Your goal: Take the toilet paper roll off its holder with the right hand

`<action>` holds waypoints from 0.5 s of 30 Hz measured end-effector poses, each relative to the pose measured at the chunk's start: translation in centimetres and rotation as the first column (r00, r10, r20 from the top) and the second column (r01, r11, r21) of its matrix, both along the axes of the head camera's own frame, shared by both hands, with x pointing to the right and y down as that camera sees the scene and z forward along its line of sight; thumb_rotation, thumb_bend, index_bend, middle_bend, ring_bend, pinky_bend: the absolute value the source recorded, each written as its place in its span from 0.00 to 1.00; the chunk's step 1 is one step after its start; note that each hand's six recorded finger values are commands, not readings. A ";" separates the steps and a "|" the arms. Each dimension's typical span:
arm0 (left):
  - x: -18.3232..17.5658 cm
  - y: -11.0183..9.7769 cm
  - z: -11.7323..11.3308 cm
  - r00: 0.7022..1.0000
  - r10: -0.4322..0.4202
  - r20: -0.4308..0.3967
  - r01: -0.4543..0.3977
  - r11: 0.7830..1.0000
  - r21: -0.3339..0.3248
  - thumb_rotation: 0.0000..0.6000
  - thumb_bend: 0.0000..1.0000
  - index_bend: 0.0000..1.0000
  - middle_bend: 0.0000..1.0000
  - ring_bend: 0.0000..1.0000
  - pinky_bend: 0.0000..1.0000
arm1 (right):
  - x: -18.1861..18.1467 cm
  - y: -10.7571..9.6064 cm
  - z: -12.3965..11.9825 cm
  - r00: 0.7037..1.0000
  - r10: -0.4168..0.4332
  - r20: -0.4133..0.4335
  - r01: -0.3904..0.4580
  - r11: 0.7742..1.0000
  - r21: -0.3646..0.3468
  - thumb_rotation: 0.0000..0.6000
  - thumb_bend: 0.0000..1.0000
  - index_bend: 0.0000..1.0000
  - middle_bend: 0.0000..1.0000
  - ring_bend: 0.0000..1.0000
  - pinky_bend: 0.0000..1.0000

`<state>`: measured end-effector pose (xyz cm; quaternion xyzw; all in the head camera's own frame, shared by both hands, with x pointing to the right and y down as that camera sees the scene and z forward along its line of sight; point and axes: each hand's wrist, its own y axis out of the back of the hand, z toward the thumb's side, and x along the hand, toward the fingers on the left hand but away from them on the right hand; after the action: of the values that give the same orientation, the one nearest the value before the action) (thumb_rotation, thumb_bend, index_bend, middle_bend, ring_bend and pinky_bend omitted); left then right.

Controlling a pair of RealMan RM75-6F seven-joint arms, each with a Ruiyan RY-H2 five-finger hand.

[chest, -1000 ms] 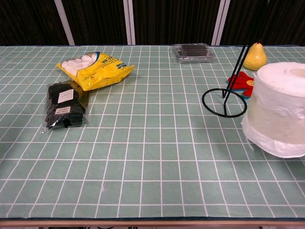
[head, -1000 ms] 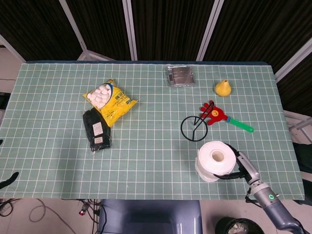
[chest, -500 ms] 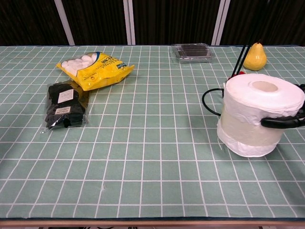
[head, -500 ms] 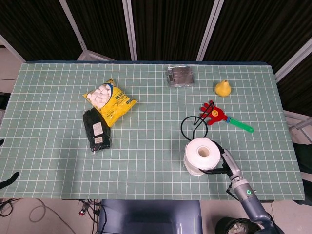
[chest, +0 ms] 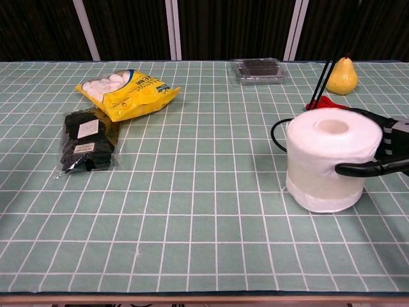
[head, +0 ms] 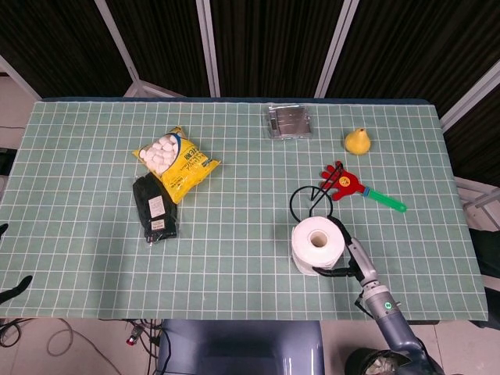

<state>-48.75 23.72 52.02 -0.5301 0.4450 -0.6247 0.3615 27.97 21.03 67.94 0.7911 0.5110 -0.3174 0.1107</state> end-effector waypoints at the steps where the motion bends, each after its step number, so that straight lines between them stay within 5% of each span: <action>1: 0.0 0.0 0.0 1.000 0.000 0.000 0.000 1.000 -0.001 1.00 0.12 0.13 0.00 0.00 0.00 | 0.0 0.1 0.0 1.000 -0.008 0.001 0.008 1.000 -0.006 1.00 0.00 0.00 0.00 0.00 0.00; 8: 0.1 0.0 0.1 1.000 0.001 0.003 -0.001 1.000 -0.004 1.00 0.12 0.13 0.00 0.00 0.00 | 0.9 0.2 -0.5 1.000 -0.030 -0.004 0.030 0.999 -0.024 1.00 0.00 0.00 0.00 0.00 0.00; 15: 0.0 0.0 0.0 1.000 -0.002 0.003 0.002 1.000 -0.001 1.00 0.12 0.13 0.00 0.00 0.00 | 3.8 -1.6 -3.4 0.999 0.023 -0.034 -0.021 0.997 0.071 1.00 0.00 0.00 0.00 0.00 0.00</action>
<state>-48.76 23.73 52.03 -0.5290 0.4446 -0.6260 0.3614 31.80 19.38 64.53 0.7832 0.5325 -0.3117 0.0770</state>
